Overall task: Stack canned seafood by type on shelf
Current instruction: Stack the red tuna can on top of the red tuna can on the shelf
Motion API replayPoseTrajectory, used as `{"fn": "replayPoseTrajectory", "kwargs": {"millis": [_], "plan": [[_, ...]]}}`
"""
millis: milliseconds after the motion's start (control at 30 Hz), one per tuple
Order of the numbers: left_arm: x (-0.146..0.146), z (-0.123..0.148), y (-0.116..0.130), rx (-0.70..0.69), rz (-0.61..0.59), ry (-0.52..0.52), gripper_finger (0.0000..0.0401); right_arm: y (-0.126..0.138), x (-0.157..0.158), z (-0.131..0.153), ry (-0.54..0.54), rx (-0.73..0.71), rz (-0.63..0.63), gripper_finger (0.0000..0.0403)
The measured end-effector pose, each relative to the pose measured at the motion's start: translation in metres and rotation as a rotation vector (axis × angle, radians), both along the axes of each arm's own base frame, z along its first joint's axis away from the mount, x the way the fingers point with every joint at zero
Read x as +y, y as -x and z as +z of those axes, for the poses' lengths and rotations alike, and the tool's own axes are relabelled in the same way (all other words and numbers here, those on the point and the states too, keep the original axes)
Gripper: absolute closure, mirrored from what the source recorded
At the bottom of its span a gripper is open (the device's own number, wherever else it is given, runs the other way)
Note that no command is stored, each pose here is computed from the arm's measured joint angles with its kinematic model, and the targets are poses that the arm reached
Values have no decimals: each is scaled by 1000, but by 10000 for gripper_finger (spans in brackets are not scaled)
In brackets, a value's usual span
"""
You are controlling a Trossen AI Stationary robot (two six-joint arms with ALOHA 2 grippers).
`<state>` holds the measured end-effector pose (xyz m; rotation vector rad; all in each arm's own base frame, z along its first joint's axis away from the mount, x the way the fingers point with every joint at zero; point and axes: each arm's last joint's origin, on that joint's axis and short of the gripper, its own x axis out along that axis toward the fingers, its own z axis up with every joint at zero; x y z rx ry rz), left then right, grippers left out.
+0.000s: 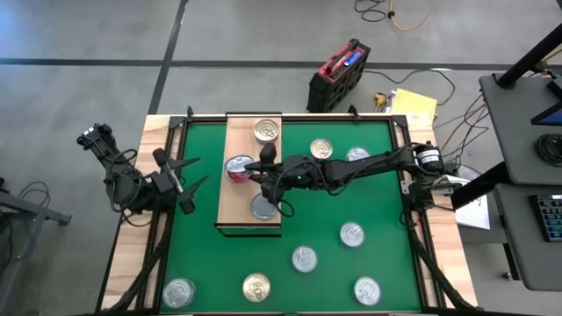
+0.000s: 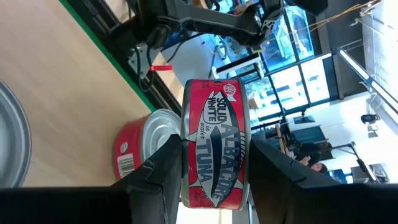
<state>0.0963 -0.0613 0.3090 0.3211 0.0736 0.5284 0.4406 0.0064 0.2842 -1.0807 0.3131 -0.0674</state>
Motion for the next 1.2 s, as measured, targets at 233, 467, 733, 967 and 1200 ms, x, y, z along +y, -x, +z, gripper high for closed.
{"fn": "replayPoseTrajectory", "kwargs": {"millis": [233, 467, 733, 967, 1200], "plan": [[0, 0, 0, 1, 0, -1, 168, -3, 0, 16, -25, -55, -5, 268], [0, -1, 0, 7, 0, -6, 168, -5, 0, 36, -97, -43, -21, 268], [0, -2, 0, 11, 0, -9, 168, -4, 0, 50, -122, 89, -9, 268], [-1, -3, -1, 8, 0, 4, 168, -4, 0, 50, -91, 121, 6, 268], [-1, -3, -1, 3, -1, 12, 168, -6, 0, 43, -102, 145, 35, 268]]}}
